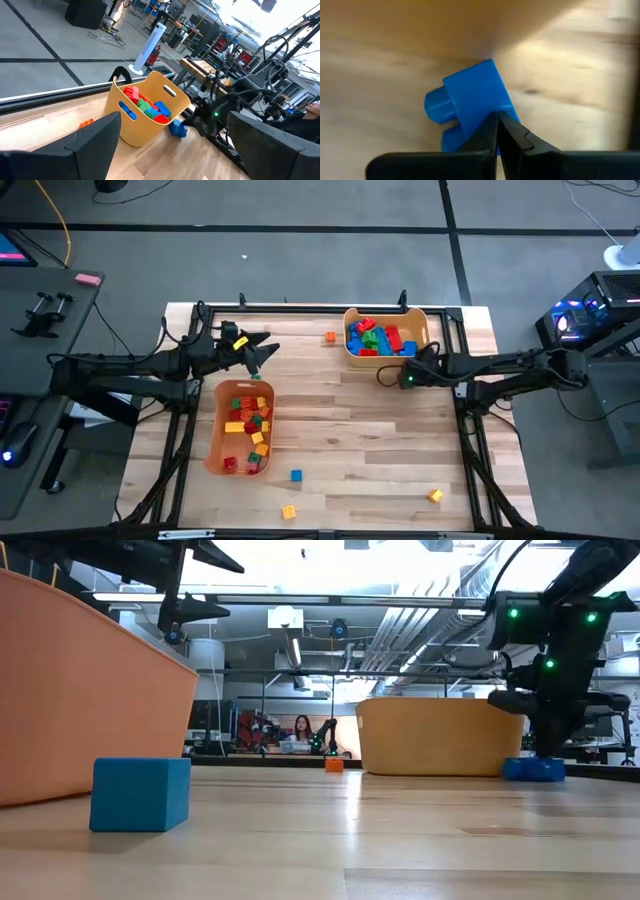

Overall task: Sort blocks by size
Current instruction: Put the blue game piece into the yellow bin

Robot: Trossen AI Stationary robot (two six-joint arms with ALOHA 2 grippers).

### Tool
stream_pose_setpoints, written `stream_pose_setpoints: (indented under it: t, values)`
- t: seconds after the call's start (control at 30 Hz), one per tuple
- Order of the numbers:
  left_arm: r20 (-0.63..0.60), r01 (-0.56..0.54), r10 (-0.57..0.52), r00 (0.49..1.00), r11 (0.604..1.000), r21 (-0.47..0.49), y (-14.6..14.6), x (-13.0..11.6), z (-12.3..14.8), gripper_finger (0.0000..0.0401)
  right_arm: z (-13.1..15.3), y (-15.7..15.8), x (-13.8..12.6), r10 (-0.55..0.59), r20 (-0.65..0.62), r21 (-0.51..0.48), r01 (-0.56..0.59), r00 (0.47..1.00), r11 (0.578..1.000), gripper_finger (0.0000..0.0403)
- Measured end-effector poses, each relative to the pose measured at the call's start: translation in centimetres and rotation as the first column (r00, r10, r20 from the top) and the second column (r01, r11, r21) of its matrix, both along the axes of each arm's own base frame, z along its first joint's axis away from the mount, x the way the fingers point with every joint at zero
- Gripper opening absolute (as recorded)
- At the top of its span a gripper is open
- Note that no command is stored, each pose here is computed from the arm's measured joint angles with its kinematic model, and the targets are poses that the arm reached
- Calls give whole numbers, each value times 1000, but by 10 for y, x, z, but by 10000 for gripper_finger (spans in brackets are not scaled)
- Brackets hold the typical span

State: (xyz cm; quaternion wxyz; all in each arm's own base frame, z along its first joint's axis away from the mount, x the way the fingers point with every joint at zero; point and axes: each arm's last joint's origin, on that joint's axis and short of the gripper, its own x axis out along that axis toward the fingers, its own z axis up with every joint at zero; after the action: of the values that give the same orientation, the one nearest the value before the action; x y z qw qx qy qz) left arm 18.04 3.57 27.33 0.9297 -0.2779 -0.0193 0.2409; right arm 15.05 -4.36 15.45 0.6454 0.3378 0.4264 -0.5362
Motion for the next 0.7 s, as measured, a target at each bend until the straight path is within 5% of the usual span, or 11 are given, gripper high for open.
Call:
stream_pose_setpoints:
  t: [0.2, 0.7]
  values:
    - [-1, 0, 0, 1000, 1000, 0, 0, 0, 0, 351, 2, 26, 19, 119, 185, 63, -133, 975, 989, 1]
    - [-5, 0, 0, 1000, 1000, 0, 0, 0, 0, 351, 18, 100, 51, 294, 535, 86, -397, 792, 914, 0]
